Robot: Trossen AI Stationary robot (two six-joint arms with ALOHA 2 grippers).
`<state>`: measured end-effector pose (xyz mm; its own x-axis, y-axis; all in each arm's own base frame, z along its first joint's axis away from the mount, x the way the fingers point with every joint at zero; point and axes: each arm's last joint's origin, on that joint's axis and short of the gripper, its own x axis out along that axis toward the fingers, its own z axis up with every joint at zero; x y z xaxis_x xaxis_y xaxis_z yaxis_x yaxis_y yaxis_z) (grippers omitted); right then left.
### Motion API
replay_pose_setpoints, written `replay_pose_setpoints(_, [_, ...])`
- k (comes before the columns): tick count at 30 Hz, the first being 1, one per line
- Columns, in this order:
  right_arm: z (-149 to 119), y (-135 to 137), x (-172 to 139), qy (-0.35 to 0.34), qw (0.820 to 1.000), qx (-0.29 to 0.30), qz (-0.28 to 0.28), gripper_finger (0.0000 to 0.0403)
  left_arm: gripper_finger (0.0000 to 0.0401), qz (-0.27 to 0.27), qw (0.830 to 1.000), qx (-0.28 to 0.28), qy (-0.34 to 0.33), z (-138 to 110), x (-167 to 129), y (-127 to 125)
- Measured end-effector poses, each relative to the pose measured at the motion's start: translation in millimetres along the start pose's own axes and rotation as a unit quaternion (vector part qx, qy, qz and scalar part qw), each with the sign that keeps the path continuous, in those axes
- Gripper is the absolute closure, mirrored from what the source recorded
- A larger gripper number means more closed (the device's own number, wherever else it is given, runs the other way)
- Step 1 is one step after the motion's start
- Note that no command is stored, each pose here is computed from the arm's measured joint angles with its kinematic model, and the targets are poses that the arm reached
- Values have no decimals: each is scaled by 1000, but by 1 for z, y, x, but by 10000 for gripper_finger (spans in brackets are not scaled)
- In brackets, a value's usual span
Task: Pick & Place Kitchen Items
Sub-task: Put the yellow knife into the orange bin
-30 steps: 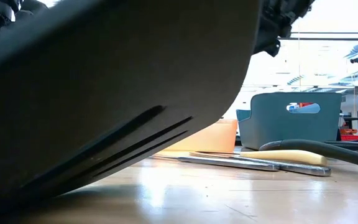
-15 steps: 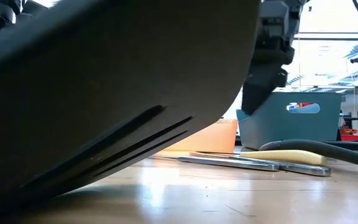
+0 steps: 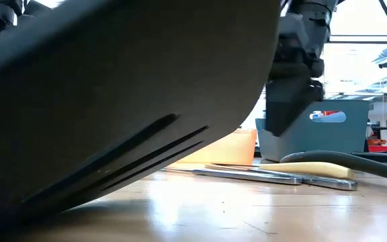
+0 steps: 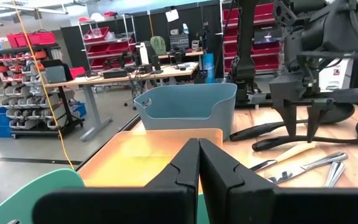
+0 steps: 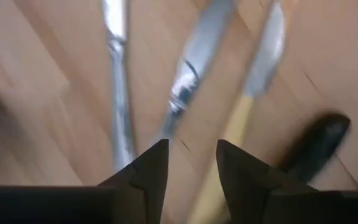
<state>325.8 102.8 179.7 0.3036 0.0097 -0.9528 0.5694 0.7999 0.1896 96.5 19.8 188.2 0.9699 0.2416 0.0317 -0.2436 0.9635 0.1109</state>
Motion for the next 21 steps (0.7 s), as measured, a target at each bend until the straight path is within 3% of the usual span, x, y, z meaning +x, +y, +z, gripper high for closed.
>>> replay_pose_setpoints(12, [-13, -7, 10, 9, 1000, 7, -19, 273, 383, 0, 1000, 3, 0, 0, 0, 0])
replay_pose_setpoints(21, [-16, -2, 10, 9, 1000, 4, -1, 273, 383, 0, 1000, 4, 0, 0, 0, 0])
